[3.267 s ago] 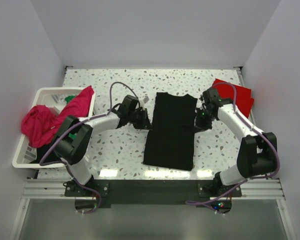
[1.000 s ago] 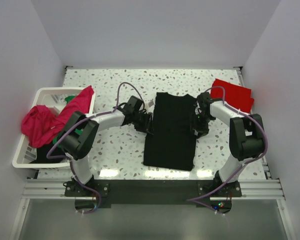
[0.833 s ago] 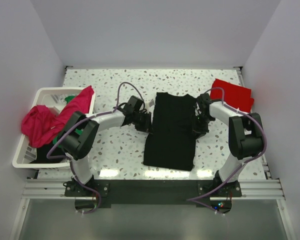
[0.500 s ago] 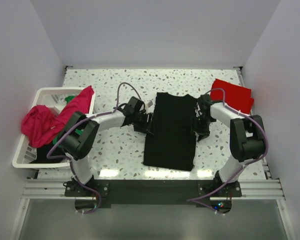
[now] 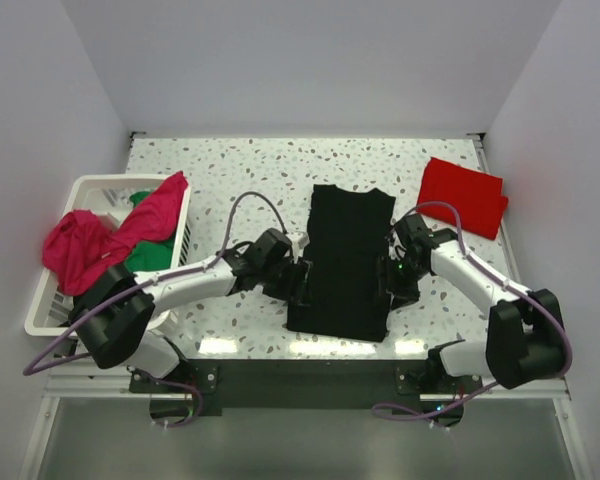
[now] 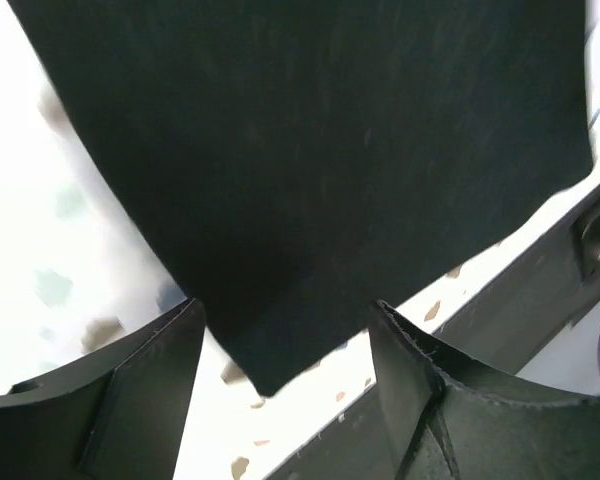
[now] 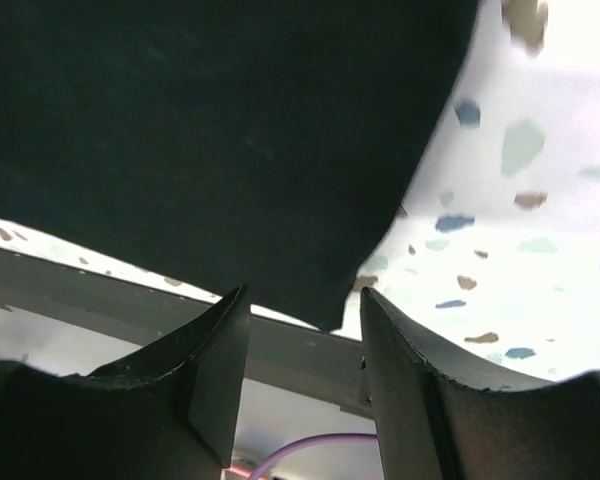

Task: Fold and stack the t-shirts
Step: Fold the tshirt

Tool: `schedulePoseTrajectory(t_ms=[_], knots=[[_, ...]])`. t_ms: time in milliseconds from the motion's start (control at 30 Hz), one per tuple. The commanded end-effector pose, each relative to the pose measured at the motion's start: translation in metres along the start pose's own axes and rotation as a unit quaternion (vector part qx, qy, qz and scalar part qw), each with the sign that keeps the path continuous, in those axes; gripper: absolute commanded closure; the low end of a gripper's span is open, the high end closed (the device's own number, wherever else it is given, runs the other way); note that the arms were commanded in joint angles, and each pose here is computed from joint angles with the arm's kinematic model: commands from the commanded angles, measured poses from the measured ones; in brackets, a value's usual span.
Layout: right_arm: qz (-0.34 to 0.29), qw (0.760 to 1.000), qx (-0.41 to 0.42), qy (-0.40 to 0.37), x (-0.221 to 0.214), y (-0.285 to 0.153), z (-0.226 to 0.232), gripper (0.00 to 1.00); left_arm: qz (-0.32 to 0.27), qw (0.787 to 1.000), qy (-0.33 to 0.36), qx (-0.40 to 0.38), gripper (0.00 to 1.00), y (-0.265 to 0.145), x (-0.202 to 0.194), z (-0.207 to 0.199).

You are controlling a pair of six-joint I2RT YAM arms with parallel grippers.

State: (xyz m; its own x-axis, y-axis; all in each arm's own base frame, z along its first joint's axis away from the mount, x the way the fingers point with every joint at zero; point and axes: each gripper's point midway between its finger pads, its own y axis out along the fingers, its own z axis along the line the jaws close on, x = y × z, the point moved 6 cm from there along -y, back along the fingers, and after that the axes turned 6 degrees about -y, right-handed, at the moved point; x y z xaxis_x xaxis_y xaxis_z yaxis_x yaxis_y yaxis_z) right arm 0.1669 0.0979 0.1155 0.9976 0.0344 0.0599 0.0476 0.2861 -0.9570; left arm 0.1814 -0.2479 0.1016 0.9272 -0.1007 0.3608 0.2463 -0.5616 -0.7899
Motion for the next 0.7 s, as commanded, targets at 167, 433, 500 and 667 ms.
schedulePoseTrajectory(t_ms=[167, 433, 500, 667], knots=[[0.023, 0.995, 0.009, 0.097, -0.056, 0.017, -0.005, 0.53, 0.017, 0.996, -0.064, 0.052, 0.33, -0.003, -0.042, 0.019], [0.015, 0.993, 0.008, 0.120, -0.064, 0.031, -0.005, 0.56, 0.016, 0.993, -0.087, 0.073, 0.35, -0.005, -0.048, 0.025], [0.015, 0.993, 0.005, 0.121, -0.063, 0.034, -0.004, 0.57, 0.019, 0.993, -0.089, 0.072, 0.35, -0.003, -0.049, 0.025], [0.018, 0.993, 0.003, 0.113, -0.060, 0.045, -0.001, 0.58, 0.032, 0.992, -0.097, 0.070, 0.39, -0.001, -0.053, 0.025]])
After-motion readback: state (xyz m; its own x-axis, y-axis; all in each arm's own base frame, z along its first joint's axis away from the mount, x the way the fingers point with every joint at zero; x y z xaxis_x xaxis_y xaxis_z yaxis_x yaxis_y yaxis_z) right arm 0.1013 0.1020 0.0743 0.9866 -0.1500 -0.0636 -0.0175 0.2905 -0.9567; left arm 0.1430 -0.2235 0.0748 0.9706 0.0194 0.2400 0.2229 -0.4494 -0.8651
